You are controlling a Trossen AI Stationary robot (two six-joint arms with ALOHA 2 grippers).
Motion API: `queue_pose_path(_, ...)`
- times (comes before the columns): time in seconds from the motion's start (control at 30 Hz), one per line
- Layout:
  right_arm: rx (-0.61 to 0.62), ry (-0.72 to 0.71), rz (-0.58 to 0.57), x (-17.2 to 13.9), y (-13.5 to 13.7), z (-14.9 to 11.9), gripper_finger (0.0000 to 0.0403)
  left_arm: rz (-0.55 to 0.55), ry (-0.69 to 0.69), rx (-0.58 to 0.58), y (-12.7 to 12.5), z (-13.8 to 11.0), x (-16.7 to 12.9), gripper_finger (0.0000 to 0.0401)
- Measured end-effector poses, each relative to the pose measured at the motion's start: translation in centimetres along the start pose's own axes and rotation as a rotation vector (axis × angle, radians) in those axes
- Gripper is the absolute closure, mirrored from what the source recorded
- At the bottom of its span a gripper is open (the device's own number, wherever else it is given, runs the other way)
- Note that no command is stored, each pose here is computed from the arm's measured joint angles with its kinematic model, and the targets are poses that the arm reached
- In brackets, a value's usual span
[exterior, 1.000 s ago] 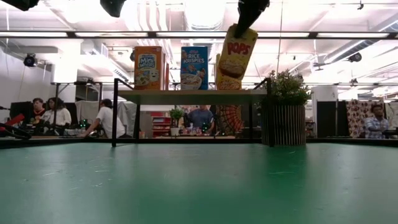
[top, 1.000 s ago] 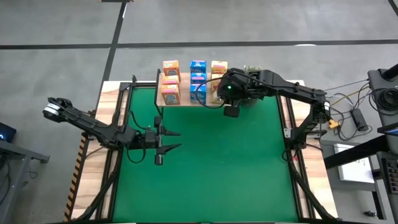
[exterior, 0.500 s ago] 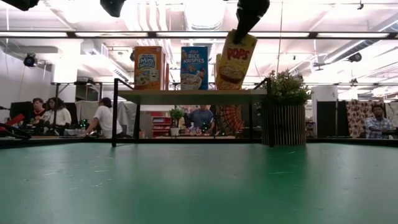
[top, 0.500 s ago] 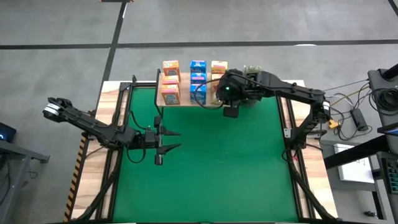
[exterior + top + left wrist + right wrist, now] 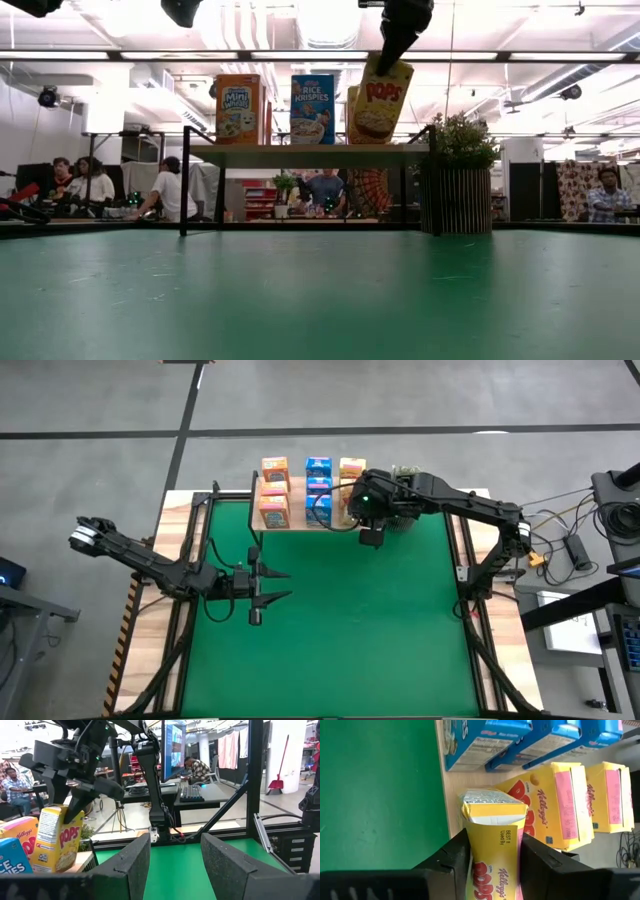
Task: Stack cereal on shelf
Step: Put the yellow cereal box on the shelf
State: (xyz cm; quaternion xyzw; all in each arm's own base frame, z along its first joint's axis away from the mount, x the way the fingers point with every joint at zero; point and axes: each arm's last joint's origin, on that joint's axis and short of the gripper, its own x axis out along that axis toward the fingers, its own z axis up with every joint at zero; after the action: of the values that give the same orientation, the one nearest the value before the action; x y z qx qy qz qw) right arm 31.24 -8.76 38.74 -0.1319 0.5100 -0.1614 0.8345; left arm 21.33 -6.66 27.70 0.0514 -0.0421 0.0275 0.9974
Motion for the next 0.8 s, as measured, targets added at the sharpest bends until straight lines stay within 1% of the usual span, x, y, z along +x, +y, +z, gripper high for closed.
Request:
queue_pose_path(0.23, 0.004, -0.039, -0.015, 0.03, -0.20, 0.37, 0.0239, -0.001, 0.000, 0.000, -0.01, 0.01, -0.01, 0.0242)
queue_pose_path(0.43, -0.002, -0.042, -0.015, 0.02, -0.20, 0.41, 0.0216, 0.000, 0.000, 0.002, 0.00, 0.00, -0.01, 0.0242)
queue_pose_path(0.6, -0.003, -0.039, -0.025, 0.00, -0.22, 0.40, 0.0206, -0.001, 0.000, 0.003, 0.00, 0.00, -0.01, 0.0242)
queue_pose_path(0.8, -0.010, -0.035, -0.039, 0.00, -0.26, 0.39, 0.0204, -0.001, 0.000, 0.003, -0.02, 0.01, -0.01, 0.0242)
